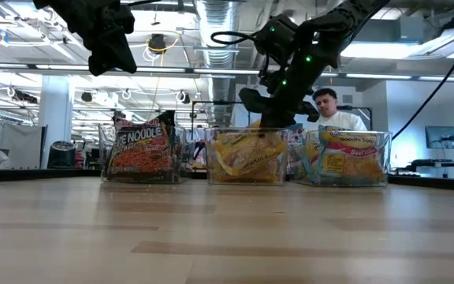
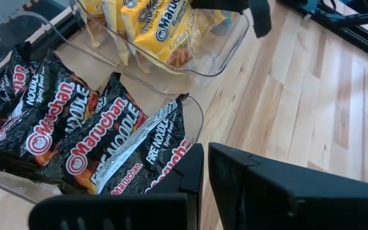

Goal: Sort Maruchan noodles
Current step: Put the yellow noodle pack into the middle transparent bin

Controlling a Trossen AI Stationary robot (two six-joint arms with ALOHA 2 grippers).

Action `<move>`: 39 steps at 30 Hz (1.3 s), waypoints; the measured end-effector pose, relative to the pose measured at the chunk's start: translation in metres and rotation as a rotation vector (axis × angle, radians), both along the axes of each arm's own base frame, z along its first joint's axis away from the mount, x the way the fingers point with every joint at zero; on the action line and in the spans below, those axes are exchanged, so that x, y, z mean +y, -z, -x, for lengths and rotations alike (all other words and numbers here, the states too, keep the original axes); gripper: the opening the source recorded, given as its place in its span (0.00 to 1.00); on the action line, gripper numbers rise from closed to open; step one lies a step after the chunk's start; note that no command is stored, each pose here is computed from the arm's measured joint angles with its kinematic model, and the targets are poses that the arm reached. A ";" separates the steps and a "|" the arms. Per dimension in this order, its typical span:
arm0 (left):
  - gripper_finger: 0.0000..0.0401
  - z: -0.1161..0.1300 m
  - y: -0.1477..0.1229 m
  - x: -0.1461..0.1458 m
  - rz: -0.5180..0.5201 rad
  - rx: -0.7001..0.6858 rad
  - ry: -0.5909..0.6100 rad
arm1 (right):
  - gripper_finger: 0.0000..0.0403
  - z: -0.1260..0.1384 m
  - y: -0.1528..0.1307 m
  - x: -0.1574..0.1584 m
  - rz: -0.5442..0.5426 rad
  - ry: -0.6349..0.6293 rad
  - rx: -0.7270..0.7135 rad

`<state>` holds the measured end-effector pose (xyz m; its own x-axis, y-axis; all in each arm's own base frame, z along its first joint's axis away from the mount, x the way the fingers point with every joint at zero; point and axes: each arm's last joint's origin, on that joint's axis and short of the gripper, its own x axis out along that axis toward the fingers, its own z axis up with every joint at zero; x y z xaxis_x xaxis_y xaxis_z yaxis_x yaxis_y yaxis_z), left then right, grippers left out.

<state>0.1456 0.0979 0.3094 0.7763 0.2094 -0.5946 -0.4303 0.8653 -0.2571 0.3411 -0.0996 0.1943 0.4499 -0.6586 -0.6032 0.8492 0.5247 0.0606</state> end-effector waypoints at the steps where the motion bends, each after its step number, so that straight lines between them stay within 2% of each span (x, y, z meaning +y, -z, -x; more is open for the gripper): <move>1: 0.03 0.000 0.000 0.000 0.000 0.000 0.000 | 0.13 0.001 0.000 -0.002 -0.001 0.007 -0.001; 6: 0.03 0.000 0.000 0.000 0.000 0.000 0.000 | 0.14 0.002 0.002 -0.009 -0.033 -0.007 -0.004; 12: 0.03 0.000 0.000 0.000 0.000 0.000 0.000 | 0.18 0.001 0.006 -0.012 -0.130 -0.068 -0.027; 19: 0.03 0.000 0.000 0.000 0.000 0.000 -0.001 | 0.29 0.002 0.005 -0.011 -0.149 -0.055 -0.039; 24: 0.03 0.000 0.000 0.000 0.005 -0.002 -0.004 | 0.39 0.005 0.007 -0.010 -0.211 -0.073 -0.016; 32: 0.03 0.000 0.000 0.000 0.018 -0.005 -0.013 | 0.50 0.007 -0.011 -0.009 -0.232 -0.102 -0.027; 39: 0.03 0.000 0.000 0.000 0.018 -0.005 -0.013 | 0.54 0.004 -0.028 -0.010 -0.246 -0.100 0.020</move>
<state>0.1456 0.0978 0.3094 0.7768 0.2082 -0.5944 -0.4397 0.8549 -0.2752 0.3371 -0.1094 0.2224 0.4919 -0.4437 -0.7491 0.7962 0.5773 0.1809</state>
